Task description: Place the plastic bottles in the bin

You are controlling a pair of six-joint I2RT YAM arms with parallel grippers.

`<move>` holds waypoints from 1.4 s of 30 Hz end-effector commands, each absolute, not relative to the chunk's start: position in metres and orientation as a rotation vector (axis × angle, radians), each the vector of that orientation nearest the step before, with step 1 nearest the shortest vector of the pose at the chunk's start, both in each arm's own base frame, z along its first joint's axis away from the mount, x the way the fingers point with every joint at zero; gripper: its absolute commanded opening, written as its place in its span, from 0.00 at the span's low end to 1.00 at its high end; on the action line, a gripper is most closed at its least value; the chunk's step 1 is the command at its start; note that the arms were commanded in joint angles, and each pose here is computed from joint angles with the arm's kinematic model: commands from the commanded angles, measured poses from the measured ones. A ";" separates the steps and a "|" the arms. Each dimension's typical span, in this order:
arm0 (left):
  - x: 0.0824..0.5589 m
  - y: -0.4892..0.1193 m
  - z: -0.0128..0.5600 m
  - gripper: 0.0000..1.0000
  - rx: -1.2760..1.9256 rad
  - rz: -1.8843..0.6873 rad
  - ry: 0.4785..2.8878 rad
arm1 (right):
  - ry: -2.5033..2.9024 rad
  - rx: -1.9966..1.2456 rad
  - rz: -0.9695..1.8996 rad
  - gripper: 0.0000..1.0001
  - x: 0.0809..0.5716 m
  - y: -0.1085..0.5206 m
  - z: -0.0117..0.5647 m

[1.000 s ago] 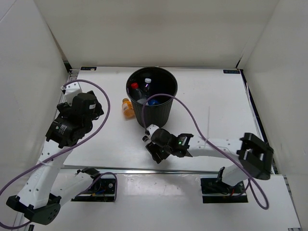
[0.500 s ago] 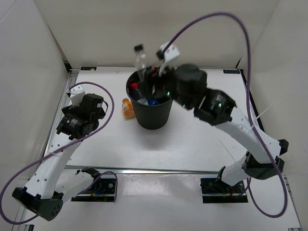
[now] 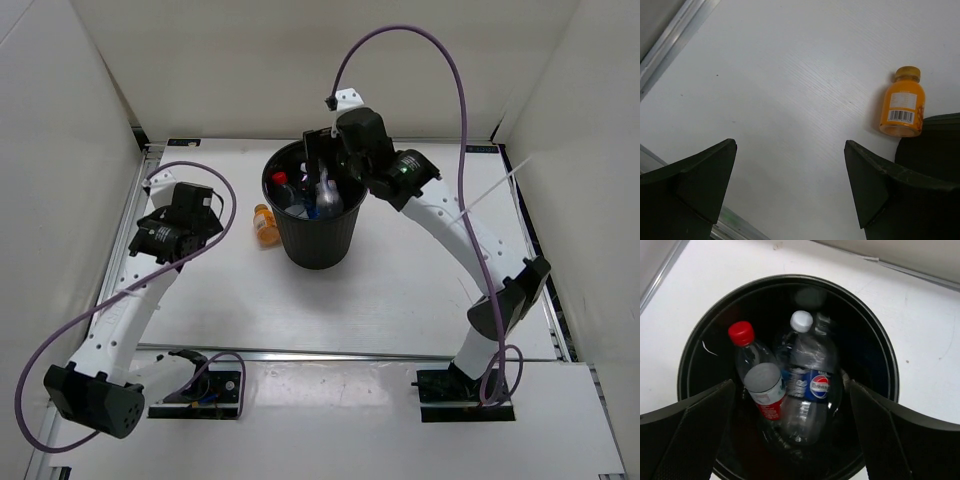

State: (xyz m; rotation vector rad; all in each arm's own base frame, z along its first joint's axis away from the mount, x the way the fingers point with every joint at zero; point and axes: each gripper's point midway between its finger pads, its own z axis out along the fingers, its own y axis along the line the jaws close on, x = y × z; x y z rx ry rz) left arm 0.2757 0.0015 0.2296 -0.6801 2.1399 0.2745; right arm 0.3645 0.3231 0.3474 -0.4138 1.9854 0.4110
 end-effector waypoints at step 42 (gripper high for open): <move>0.471 -0.133 0.043 0.99 -0.435 -0.851 2.712 | 1.817 -0.220 0.433 0.99 0.280 0.171 0.430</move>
